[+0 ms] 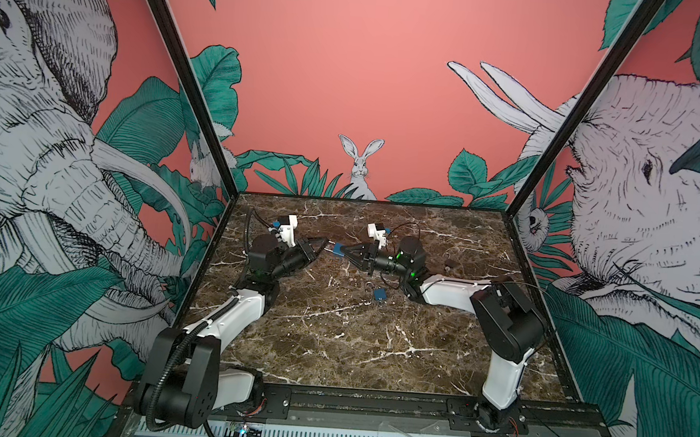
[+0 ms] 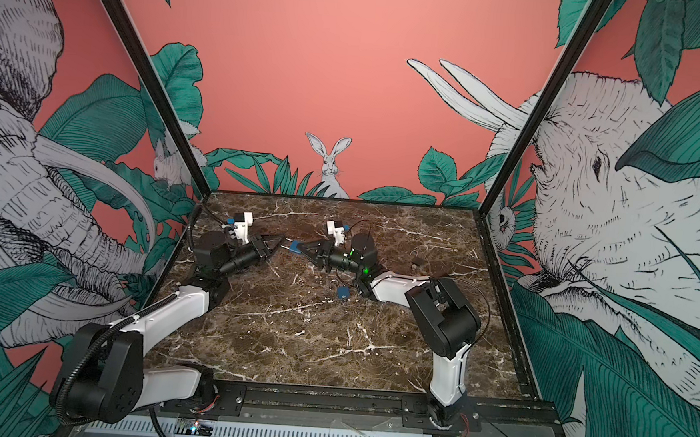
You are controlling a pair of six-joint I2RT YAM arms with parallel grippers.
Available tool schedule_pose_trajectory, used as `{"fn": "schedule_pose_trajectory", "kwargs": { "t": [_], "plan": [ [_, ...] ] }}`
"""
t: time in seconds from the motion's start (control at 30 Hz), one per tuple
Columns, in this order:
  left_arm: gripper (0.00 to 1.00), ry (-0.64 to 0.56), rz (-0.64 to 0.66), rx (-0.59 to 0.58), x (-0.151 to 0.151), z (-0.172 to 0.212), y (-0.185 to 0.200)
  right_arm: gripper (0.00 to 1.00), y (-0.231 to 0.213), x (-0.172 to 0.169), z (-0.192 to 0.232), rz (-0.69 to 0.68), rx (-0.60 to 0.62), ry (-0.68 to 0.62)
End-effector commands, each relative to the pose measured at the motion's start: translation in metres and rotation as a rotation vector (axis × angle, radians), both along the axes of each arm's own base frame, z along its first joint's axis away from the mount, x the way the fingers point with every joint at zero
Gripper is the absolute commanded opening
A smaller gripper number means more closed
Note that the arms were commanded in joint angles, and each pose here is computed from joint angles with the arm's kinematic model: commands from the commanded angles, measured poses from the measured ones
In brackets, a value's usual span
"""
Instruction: Lock with the key
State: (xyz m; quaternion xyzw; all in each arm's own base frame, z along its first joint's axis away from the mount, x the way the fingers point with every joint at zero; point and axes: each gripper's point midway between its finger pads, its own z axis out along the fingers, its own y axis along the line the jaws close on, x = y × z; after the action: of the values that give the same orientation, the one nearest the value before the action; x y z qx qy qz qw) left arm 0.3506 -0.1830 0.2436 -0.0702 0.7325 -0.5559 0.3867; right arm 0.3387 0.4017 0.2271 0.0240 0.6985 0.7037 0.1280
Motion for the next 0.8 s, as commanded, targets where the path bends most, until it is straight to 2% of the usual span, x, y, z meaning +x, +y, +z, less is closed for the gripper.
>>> {"fn": "schedule_pose_trajectory", "kwargs": {
  "t": [0.0, 0.4, 0.57, 0.77],
  "plan": [
    [0.0, -0.19, -0.157, -0.016, -0.025, 0.043, -0.02, 0.0, -0.018, 0.046, -0.027, -0.197, -0.048, 0.066],
    [0.0, -0.144, -0.206, -0.013, -0.022, 0.03, -0.035, 0.0, -0.01, 0.039, 0.008, -0.152, 0.028, -0.087],
    [0.0, -0.095, -0.214, 0.004, -0.017, 0.02, -0.04, 0.0, -0.01, 0.032, 0.028, -0.136, 0.117, -0.2],
    [0.0, -0.065, -0.238, -0.001, -0.018, 0.015, -0.048, 0.0, -0.009, 0.03, 0.034, -0.117, 0.146, -0.252]
  ]
}}
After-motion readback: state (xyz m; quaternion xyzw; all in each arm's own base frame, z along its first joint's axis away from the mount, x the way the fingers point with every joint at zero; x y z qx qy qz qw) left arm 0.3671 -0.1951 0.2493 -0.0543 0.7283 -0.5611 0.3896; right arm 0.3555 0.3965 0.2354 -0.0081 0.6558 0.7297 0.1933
